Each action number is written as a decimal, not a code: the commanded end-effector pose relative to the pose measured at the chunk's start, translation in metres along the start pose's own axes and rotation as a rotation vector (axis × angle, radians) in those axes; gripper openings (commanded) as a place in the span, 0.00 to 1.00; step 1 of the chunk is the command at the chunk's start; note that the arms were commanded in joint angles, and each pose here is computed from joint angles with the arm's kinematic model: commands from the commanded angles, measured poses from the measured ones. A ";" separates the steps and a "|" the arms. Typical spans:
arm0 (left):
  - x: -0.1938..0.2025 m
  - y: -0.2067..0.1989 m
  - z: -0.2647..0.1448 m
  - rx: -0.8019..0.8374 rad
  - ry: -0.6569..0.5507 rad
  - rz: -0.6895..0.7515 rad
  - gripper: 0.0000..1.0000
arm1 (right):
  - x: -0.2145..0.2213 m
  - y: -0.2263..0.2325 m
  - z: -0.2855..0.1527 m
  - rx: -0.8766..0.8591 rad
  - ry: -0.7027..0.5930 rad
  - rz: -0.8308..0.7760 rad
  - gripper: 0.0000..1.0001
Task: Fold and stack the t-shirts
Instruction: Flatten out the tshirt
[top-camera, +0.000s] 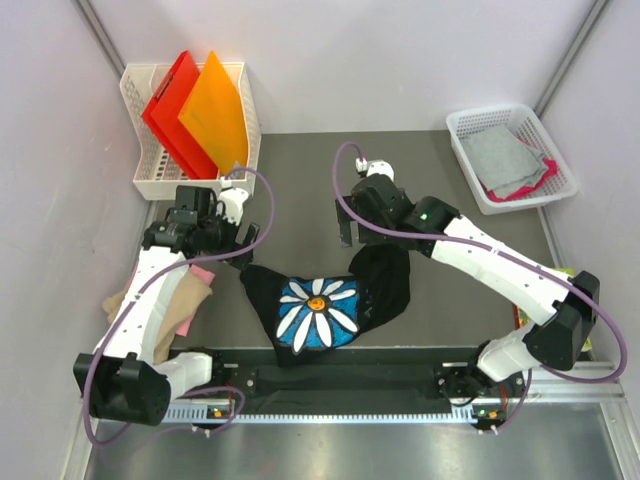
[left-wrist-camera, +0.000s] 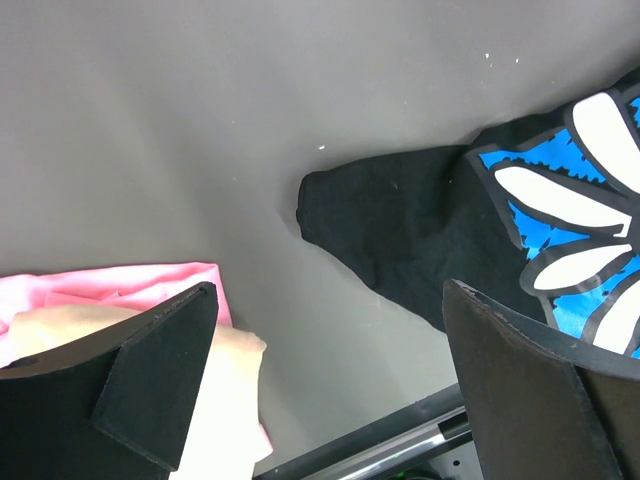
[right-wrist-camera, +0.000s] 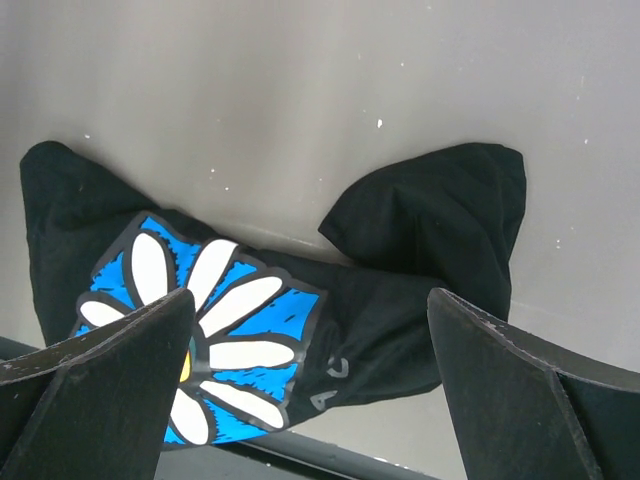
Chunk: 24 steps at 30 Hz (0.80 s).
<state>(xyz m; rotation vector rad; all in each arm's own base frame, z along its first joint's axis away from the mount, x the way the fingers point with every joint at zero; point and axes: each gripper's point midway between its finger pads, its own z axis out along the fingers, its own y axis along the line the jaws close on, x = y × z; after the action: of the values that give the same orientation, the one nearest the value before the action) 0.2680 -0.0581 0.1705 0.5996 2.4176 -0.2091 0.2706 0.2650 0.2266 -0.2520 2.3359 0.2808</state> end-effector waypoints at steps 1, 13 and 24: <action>-0.006 0.003 -0.007 -0.010 -0.012 0.022 0.99 | -0.011 0.009 -0.006 -0.039 -0.050 0.036 1.00; -0.009 0.003 -0.003 0.000 -0.009 0.009 0.99 | -0.018 0.005 -0.017 -0.039 -0.073 0.017 0.99; -0.018 0.004 -0.003 -0.003 -0.050 0.002 0.99 | -0.019 -0.047 -0.048 0.098 -0.152 0.026 1.00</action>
<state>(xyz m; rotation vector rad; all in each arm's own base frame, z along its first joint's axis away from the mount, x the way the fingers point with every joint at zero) 0.2698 -0.0571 0.1663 0.6052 2.4372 -0.2042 0.2678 0.2440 0.2396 -0.2331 2.2962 0.2230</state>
